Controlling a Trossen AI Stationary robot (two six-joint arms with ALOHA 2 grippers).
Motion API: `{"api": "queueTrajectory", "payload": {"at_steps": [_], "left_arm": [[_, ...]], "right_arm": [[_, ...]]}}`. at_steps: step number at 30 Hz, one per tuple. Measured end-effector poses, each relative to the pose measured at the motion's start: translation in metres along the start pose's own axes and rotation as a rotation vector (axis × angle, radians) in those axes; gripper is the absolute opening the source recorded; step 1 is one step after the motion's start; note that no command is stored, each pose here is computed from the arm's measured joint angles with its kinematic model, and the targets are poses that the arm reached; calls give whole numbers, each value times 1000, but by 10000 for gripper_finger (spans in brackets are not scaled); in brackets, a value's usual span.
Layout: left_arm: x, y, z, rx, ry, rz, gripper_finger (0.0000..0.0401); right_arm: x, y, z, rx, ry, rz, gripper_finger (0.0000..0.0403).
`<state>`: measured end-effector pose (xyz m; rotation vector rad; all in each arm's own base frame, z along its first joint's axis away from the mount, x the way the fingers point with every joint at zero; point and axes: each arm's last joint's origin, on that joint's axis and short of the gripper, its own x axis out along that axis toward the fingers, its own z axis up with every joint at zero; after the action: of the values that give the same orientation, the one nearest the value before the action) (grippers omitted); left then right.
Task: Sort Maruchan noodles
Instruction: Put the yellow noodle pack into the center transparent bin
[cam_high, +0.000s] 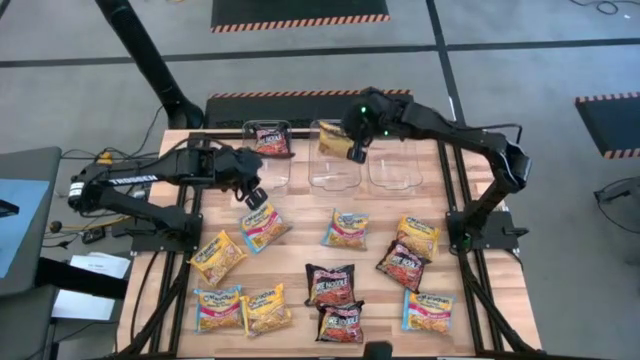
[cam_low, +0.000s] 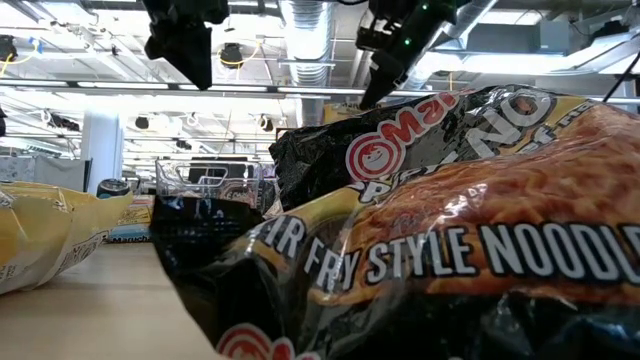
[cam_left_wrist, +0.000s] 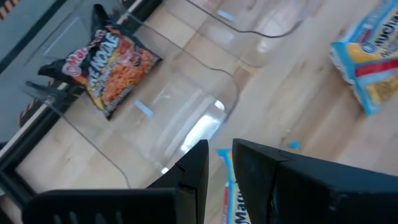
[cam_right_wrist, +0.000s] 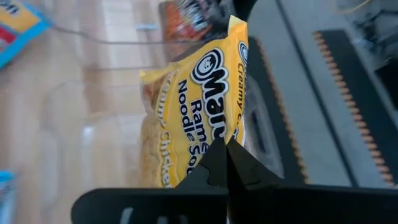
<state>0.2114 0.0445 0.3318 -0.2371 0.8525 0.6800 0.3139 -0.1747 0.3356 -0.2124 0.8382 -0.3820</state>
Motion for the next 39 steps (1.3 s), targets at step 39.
{"api": "queueTrajectory", "payload": {"at_steps": [39], "left_arm": [[13, 38, 15, -134, -27, 96, 61]], "right_arm": [[123, -34, -52, -145, 72, 125, 3]]}}
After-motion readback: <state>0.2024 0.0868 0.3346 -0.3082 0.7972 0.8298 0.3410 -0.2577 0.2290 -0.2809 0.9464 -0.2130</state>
